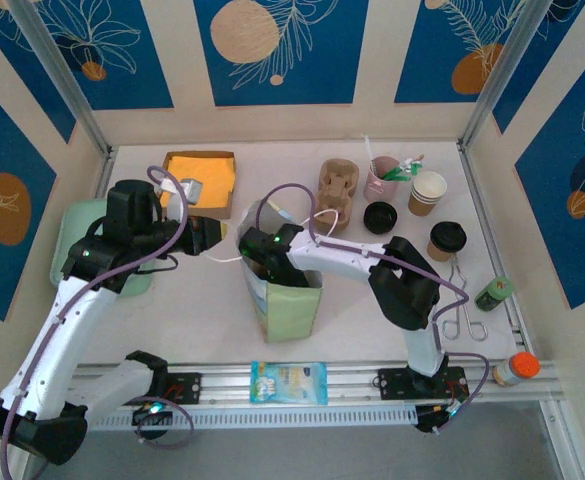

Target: Pack the takeout coffee

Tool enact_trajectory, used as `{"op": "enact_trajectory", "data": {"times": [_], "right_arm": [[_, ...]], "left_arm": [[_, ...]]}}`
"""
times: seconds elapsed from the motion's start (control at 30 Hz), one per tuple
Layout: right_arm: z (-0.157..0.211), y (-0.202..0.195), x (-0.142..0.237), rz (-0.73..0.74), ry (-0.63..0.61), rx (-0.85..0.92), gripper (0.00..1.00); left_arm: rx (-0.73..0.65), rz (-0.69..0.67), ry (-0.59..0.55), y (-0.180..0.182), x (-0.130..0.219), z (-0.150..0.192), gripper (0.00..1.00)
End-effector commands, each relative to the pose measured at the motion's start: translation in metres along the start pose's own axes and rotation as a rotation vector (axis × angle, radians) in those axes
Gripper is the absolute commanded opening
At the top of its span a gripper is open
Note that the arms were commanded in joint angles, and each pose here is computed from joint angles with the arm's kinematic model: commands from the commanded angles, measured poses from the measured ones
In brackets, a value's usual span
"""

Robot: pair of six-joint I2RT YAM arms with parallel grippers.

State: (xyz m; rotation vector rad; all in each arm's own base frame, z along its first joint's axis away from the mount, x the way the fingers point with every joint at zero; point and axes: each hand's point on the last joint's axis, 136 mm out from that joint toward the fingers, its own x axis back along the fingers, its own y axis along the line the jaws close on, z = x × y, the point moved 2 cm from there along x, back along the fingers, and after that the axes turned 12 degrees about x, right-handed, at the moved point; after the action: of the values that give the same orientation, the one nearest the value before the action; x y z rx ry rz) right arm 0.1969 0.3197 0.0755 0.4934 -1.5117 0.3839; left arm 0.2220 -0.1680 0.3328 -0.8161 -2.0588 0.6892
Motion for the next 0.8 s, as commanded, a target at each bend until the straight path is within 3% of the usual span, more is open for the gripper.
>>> {"op": "enact_trajectory", "data": {"times": [0.0,0.53,0.77], "right_arm": [[0.010,0.002,0.010,0.022,0.041,0.007,0.52],[-0.011,-0.001,0.143,0.031,-0.208,0.098,0.61],[-0.019,-0.001,0.204,0.023,-0.336,0.144,0.62]], "left_arm": [[-0.015,0.030,-0.005,-0.007,0.002,0.002,0.14],[-0.018,0.008,-0.015,-0.004,0.002,-0.001,0.18],[-0.032,-0.010,-0.028,-0.004,0.004,-0.004,0.28]]}}
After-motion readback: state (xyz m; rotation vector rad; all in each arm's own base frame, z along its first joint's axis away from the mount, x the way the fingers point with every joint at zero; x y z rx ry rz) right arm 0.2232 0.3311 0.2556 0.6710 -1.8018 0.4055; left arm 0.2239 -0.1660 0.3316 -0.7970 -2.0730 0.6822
